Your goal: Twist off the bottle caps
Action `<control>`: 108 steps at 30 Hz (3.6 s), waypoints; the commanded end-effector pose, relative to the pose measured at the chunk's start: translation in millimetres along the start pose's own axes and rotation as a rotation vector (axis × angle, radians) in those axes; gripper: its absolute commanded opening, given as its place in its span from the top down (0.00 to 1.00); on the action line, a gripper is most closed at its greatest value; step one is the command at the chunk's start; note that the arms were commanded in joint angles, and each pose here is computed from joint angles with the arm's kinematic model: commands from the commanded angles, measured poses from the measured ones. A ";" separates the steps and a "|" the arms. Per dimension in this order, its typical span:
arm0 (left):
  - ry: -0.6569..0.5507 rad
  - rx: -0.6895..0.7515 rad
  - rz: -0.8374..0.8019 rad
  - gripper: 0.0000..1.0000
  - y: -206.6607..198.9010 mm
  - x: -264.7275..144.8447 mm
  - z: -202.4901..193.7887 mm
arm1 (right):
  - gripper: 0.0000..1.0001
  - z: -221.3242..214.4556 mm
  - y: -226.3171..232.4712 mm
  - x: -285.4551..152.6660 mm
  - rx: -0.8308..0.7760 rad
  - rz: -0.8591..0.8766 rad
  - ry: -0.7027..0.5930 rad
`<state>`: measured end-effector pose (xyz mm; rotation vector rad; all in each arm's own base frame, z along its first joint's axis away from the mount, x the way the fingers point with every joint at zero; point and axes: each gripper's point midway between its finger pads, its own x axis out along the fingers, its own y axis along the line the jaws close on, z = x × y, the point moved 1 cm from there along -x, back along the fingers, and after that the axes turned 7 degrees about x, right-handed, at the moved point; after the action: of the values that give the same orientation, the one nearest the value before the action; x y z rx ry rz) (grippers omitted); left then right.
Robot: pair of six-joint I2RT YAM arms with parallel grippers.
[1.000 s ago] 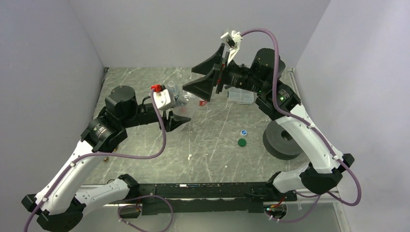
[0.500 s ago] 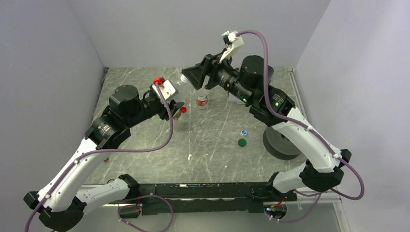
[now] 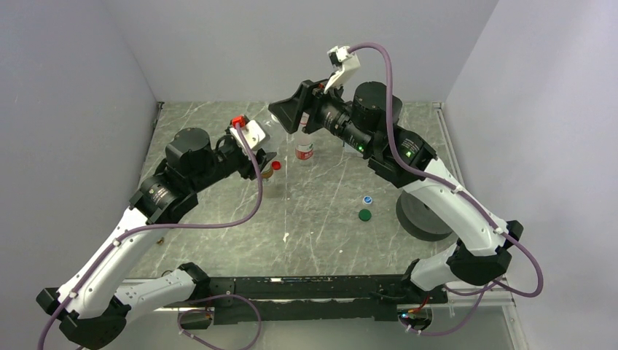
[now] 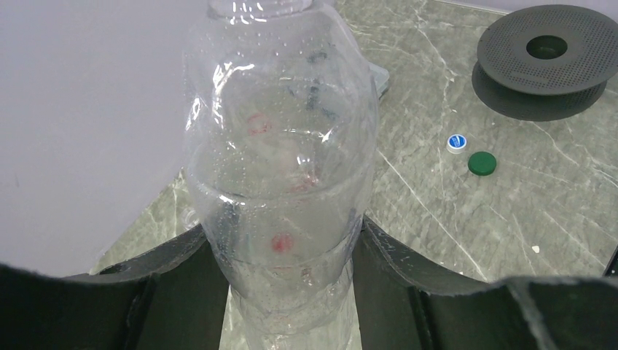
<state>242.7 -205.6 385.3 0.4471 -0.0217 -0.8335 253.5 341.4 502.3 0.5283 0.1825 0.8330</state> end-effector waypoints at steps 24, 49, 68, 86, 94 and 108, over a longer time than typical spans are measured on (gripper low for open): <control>-0.059 0.004 0.045 0.83 8.9 0.6 14.3 | 0.60 -2.9 10.4 1.3 0.024 0.052 0.011; -0.269 -0.131 -0.625 0.84 -96.5 -49.7 64.6 | 0.95 -0.7 84.1 -92.1 -0.230 0.786 0.131; -0.077 -0.013 -0.152 0.85 -27.7 -6.2 11.8 | 0.03 35.1 4.9 -42.1 -0.087 0.118 -0.020; -0.019 -0.015 0.005 0.84 -2.5 0.6 -1.5 | 0.49 -5.1 1.0 -2.7 -0.029 0.048 0.076; -0.021 -0.025 -0.019 0.84 -7.4 1.1 -2.2 | 0.86 -0.6 2.9 -7.2 -0.034 0.062 0.049; -0.250 -0.100 -0.636 0.86 -100.9 -45.2 50.7 | 0.93 -4.2 83.9 -74.6 -0.285 0.681 0.118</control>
<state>190.7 -237.2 376.4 0.3143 0.0006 -1.1771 198.3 341.6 491.6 0.3108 0.2060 1.2251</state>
